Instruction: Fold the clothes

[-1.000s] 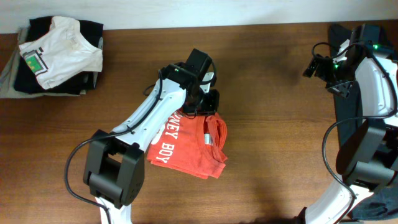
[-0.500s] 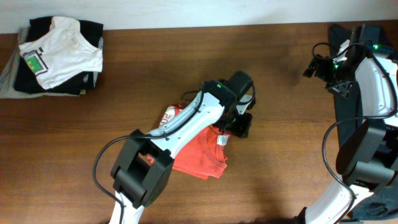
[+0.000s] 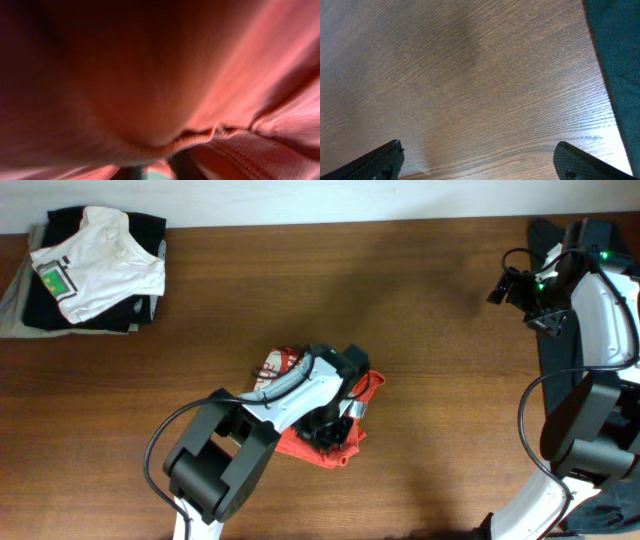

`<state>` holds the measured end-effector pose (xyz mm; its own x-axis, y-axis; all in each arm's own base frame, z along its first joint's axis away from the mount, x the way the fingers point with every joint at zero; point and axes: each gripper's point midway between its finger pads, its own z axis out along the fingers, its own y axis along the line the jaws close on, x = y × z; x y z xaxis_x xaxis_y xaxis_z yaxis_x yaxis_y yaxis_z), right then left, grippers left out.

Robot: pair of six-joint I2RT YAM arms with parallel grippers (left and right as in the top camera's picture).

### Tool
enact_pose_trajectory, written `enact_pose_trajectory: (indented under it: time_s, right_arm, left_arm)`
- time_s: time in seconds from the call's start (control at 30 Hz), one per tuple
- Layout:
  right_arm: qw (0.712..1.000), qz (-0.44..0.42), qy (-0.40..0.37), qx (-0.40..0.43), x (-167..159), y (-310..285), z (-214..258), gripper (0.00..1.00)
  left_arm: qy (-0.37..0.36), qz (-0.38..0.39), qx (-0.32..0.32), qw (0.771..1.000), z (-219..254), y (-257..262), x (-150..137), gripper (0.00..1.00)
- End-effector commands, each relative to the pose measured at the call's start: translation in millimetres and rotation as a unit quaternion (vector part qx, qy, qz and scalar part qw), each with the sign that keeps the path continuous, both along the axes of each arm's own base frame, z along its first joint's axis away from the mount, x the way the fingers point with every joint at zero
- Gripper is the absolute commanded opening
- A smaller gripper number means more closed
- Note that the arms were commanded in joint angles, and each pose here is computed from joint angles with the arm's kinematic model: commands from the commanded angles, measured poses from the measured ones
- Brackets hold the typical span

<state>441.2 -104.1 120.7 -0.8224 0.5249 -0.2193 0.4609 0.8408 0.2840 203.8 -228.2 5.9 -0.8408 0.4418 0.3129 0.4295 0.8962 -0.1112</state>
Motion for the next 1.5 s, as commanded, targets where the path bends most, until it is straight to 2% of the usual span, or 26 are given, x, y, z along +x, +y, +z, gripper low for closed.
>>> enact_pose_trajectory:
  time_s: [0.0, 0.1, 0.13, 0.2, 0.27, 0.33, 0.43, 0.53, 0.6, 0.63, 0.67, 0.73, 0.8, 0.83, 0.97, 1.03, 1.13, 1.2, 1.3, 1.37, 1.47]
  right_arm:
    - [1.0, 0.005, -0.016, -0.007, 4, 0, 12, 0.99]
    - [1.0, 0.005, -0.016, -0.007, 4, 0, 12, 0.99]
    - [1.0, 0.005, -0.016, -0.007, 4, 0, 12, 0.99]
    - [1.0, 0.005, -0.016, -0.007, 4, 0, 12, 0.99]
    - [1.0, 0.005, -0.016, -0.007, 4, 0, 12, 0.98]
    - [1.0, 0.005, -0.016, -0.007, 4, 0, 12, 0.99]
    - [1.0, 0.005, -0.016, -0.007, 4, 0, 12, 0.99]
    - [1.0, 0.005, -0.016, -0.007, 4, 0, 12, 0.99]
    - [1.0, 0.005, -0.016, -0.007, 4, 0, 12, 0.99]
    - [1.0, 0.005, -0.016, -0.007, 4, 0, 12, 0.99]
    - [1.0, 0.005, -0.016, -0.007, 4, 0, 12, 0.99]
    - [1.0, 0.005, -0.016, -0.007, 4, 0, 12, 0.99]
    - [1.0, 0.005, -0.016, -0.007, 4, 0, 12, 0.99]
    - [1.0, 0.005, -0.016, -0.007, 4, 0, 12, 0.99]
    - [1.0, 0.005, -0.016, -0.007, 4, 0, 12, 0.99]
    - [1.0, 0.005, -0.016, -0.007, 4, 0, 12, 0.99]
    - [1.0, 0.005, -0.016, -0.007, 4, 0, 12, 0.99]
    - [1.0, 0.005, -0.016, -0.007, 4, 0, 12, 0.99]
    - [1.0, 0.005, -0.016, -0.007, 4, 0, 12, 0.99]
    - [1.0, 0.005, -0.016, -0.007, 4, 0, 12, 0.99]
    - [1.0, 0.005, -0.016, -0.007, 4, 0, 12, 0.99]
  left_arm:
    - [0.061, 0.01, -0.009, 0.998, -2, 4, -28, 0.01]
    - [0.073, 0.01, -0.009, 0.997, 16, 8, -36, 0.0]
    - [0.057, 0.002, -0.027, 0.998, 29, 5, -33, 0.01]
    - [-0.032, -0.005, -0.099, 0.995, 84, -15, -6, 0.04]
    - [-0.124, -0.013, -0.112, 0.986, 122, -16, 22, 0.36]
    - [-0.164, 0.01, -0.106, 0.981, 135, -4, 48, 0.43]
    - [-0.171, 0.051, -0.098, 0.979, 134, 19, 68, 0.44]
    - [-0.253, 0.08, -0.134, 0.955, 136, 14, 125, 0.44]
    - [-0.239, 0.089, -0.121, 0.959, 103, 12, 142, 0.27]
    - [-0.219, 0.09, -0.112, 0.965, 86, 12, 140, 0.2]
    - [-0.166, 0.094, -0.113, 0.975, 58, 5, 130, 0.13]
    - [-0.066, 0.102, -0.118, 0.986, 35, -3, 97, 0.11]
    - [-0.032, 0.092, -0.093, 0.991, 31, 0, 76, 0.11]
    - [-0.021, 0.083, -0.086, 0.993, 32, -3, 66, 0.01]
    - [-0.005, 0.058, -0.095, 0.994, 52, -16, 41, 0.01]
    - [-0.084, 0.049, -0.076, 0.992, 69, -3, 66, 0.01]
    - [-0.189, 0.072, 0.015, 0.979, 75, 31, 102, 0.06]
    - [-0.146, 0.079, -0.009, 0.986, 54, 19, 94, 0.06]
    - [-0.051, 0.087, 0.012, 0.995, 4, 17, 68, 0.01]
    - [0.008, 0.089, 0.014, 0.996, 3, 14, 43, 0.01]
    - [0.022, 0.055, 0.028, 0.998, 10, 4, 20, 0.0]
